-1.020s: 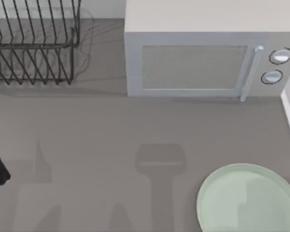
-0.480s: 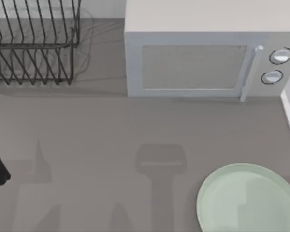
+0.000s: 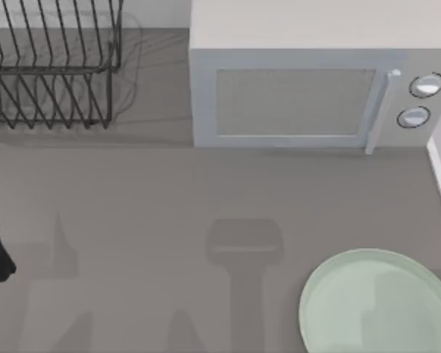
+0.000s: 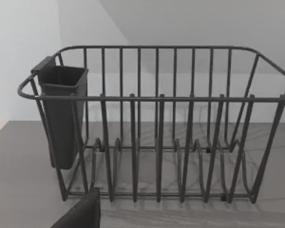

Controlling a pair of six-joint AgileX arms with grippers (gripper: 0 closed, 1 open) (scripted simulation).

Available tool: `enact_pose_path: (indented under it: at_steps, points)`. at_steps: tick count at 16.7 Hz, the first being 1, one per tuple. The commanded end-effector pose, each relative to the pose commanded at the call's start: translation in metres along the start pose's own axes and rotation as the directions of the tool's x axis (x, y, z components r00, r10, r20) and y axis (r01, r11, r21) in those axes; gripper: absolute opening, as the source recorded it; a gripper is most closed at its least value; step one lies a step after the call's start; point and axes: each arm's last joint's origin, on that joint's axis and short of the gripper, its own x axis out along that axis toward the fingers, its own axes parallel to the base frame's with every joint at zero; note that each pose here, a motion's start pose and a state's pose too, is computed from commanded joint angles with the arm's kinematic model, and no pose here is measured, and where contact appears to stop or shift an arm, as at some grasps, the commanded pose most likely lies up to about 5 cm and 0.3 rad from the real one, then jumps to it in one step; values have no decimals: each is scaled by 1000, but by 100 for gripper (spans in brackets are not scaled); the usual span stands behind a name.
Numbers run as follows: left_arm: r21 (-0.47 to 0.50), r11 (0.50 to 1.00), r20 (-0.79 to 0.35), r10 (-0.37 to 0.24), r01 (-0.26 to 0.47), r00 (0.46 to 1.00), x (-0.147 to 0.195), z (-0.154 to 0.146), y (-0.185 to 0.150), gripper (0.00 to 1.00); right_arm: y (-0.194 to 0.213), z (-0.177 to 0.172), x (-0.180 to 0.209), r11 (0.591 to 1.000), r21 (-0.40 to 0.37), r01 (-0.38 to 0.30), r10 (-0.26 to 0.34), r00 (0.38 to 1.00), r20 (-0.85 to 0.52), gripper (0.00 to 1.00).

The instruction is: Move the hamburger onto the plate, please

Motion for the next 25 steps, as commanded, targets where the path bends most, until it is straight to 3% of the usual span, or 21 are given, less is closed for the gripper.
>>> enact_pose_path:
  at_steps: [15,21,25]
  points:
    - [0,1000,0,0,0,1000,0,0,0,100,-1,2,-120,1000,-1,0,0,1000,31,0]
    - [0,1000,0,0,0,1000,0,0,0,100,1,3,-121,1000,3,0,0,1000,30,0]
    - [0,1000,0,0,0,1000,0,0,0,100,20,12,-125,999,52,5,-7,999,41,0]
